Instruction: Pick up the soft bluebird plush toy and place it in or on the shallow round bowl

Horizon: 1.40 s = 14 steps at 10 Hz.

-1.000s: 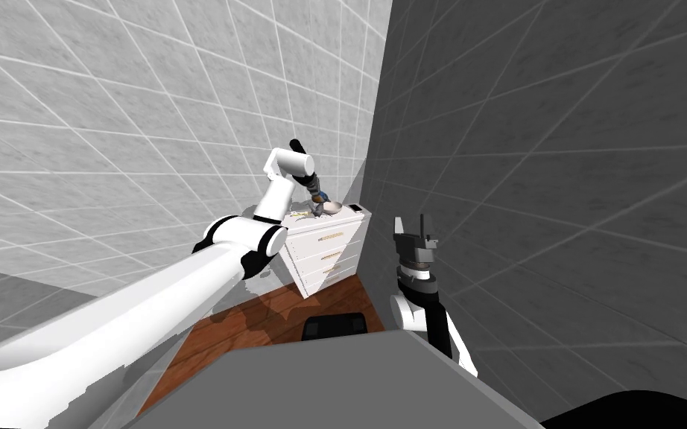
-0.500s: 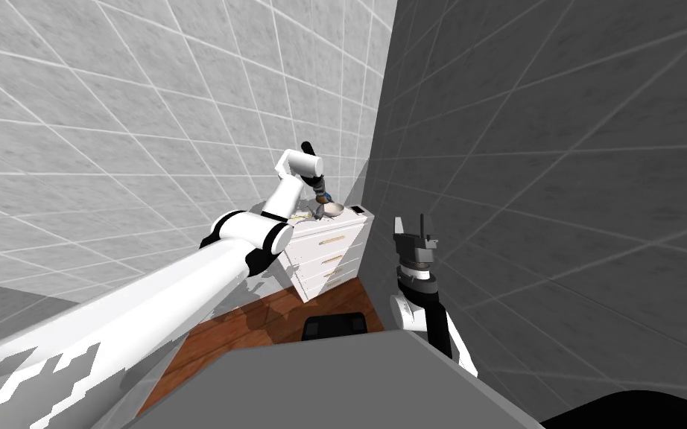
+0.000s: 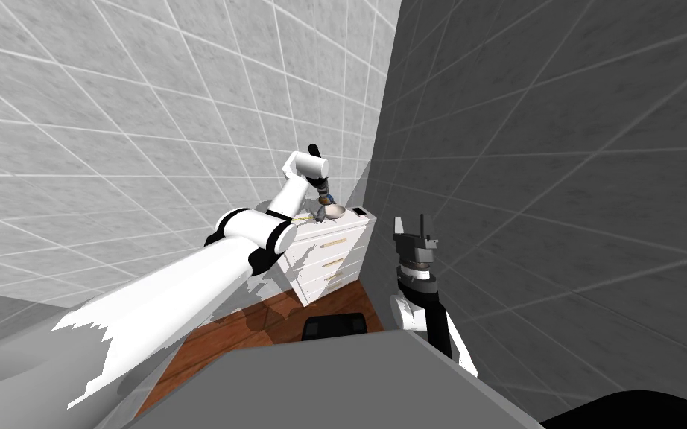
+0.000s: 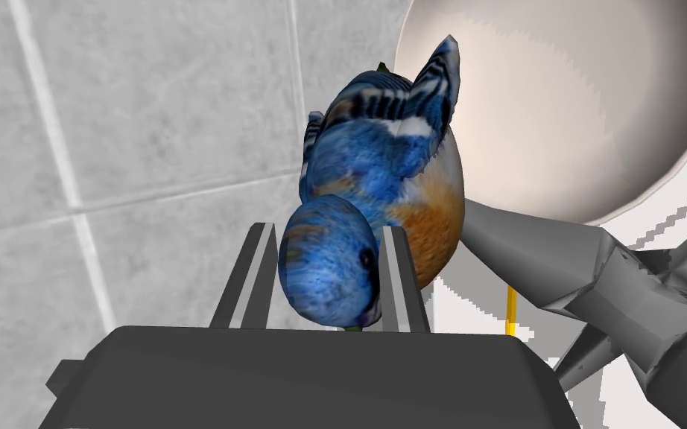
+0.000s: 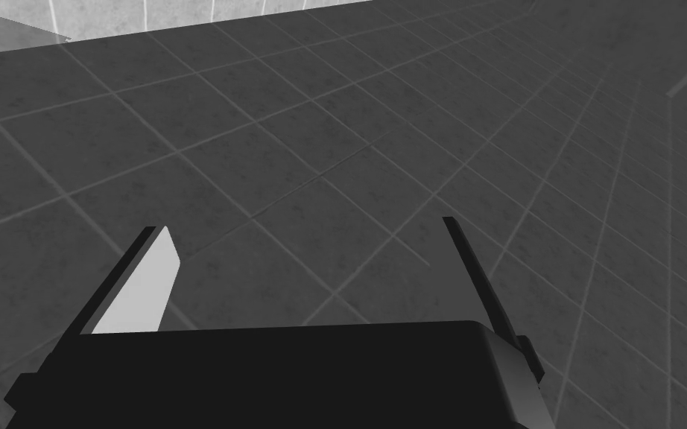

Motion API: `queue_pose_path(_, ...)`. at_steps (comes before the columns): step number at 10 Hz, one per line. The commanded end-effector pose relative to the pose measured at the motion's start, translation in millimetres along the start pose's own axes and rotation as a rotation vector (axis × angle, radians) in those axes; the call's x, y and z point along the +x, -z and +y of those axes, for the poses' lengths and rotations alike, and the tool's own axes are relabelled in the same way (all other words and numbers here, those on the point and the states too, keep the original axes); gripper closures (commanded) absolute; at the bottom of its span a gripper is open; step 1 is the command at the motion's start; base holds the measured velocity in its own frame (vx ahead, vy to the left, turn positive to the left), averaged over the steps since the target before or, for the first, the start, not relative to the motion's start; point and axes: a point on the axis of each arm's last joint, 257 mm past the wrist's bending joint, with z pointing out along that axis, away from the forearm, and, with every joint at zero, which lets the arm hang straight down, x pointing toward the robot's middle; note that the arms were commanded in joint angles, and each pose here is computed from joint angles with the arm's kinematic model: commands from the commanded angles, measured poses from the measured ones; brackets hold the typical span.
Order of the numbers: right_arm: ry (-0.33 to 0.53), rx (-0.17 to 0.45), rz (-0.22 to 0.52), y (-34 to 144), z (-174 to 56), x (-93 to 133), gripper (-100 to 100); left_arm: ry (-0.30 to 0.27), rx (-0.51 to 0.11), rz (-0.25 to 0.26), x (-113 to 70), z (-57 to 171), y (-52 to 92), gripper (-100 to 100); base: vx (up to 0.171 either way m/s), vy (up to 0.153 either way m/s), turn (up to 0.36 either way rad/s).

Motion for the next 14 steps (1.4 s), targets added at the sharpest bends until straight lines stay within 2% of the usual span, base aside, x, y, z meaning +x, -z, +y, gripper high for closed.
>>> queue_pose_path(1, 0.0, 0.0, 0.0, 0.0, 0.0, 0.0, 0, 0.0, 0.0, 0.0, 0.0, 0.0, 0.0, -100, 0.0, 0.0, 0.0)
queue_pose_path(5, 0.0, 0.0, 0.0, 0.0, 0.0, 0.0, 0, 0.0, 0.0, 0.0, 0.0, 0.0, 0.0, -100, 0.0, 0.0, 0.0)
queue_pose_path(6, 0.0, 0.0, 0.0, 0.0, 0.0, 0.0, 0, 0.0, 0.0, 0.0, 0.0, 0.0, 0.0, 0, 0.0, 0.0, 0.0)
queue_pose_path(7, 0.0, 0.0, 0.0, 0.0, 0.0, 0.0, 0, 0.009, -0.012, 0.003, 2.8, -2.8, 9.1, -100, 0.054, 0.033, 0.007)
queue_pose_path(12, 0.0, 0.0, 0.0, 0.0, 0.0, 0.0, 0, 0.027, -0.039, 0.011, 9.3, -8.6, 30.8, -100, 0.073, 0.045, 0.004)
queue_pose_path(13, 0.0, 0.0, 0.0, 0.0, 0.0, 0.0, 0, 0.024, -0.032, 0.011, 6.9, -8.4, 27.6, -100, 0.034, 0.016, 0.0)
queue_pose_path(14, 0.0, 0.0, 0.0, 0.0, 0.0, 0.0, 0, 0.024, -0.034, 0.011, 7.1, -8.3, 28.5, 0, 0.0, 0.0, 0.0)
